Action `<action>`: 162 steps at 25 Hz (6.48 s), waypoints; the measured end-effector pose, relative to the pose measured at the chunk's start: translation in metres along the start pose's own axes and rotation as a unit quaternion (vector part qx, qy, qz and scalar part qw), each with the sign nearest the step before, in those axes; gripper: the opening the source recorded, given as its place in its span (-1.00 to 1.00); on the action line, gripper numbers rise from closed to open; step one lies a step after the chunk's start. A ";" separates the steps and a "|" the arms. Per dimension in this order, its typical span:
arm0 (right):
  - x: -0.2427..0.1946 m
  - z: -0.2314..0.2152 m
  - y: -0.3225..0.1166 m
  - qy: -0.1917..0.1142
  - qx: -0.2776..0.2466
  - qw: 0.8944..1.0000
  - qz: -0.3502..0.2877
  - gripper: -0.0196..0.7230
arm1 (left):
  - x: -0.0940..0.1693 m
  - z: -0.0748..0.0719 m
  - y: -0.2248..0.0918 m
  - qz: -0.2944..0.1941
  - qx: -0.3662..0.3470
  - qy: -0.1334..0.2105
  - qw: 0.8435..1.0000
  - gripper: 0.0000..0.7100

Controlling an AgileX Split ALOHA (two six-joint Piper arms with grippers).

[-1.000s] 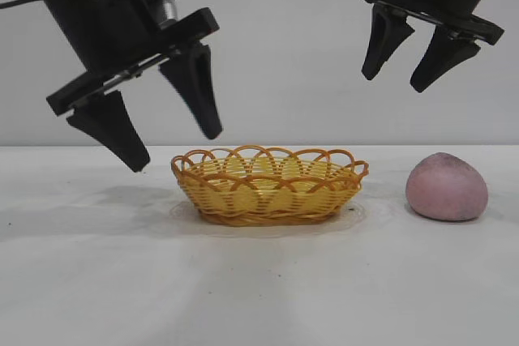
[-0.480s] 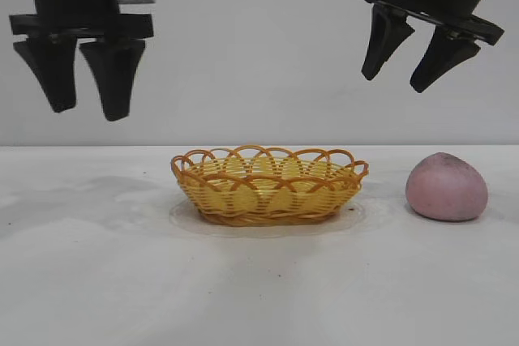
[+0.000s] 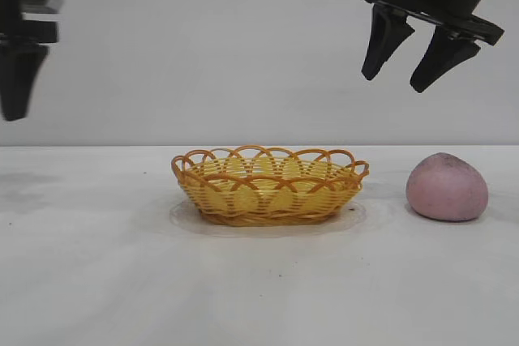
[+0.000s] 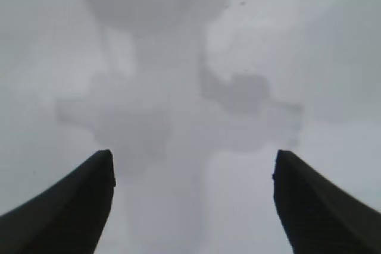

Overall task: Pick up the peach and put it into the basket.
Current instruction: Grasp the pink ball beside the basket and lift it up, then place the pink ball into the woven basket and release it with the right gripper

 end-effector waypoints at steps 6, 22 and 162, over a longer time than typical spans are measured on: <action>0.000 0.000 0.000 0.000 0.000 1.000 0.000 0.23 | 0.006 0.001 -0.025 0.010 0.000 -0.004 1.000 0.53; 0.000 0.000 0.000 0.000 0.000 1.000 0.000 0.23 | 0.044 0.001 -0.181 -0.116 0.039 -0.079 0.989 0.53; -0.021 0.044 0.010 0.109 0.047 0.978 0.173 0.25 | 0.116 0.022 -0.313 -0.473 0.026 -0.112 0.874 0.53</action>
Point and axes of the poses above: a point on each arm's last joint axis where the gripper is mounted, x pointing back along that axis away from the gripper, z along the wrist's bending axis when the last joint is at zero, y = z × x, the point moved 8 cm from there along -x, pointing out along that axis toward the gripper, and after that the axes turned 10 degrees about x, right-handed, at the moved point
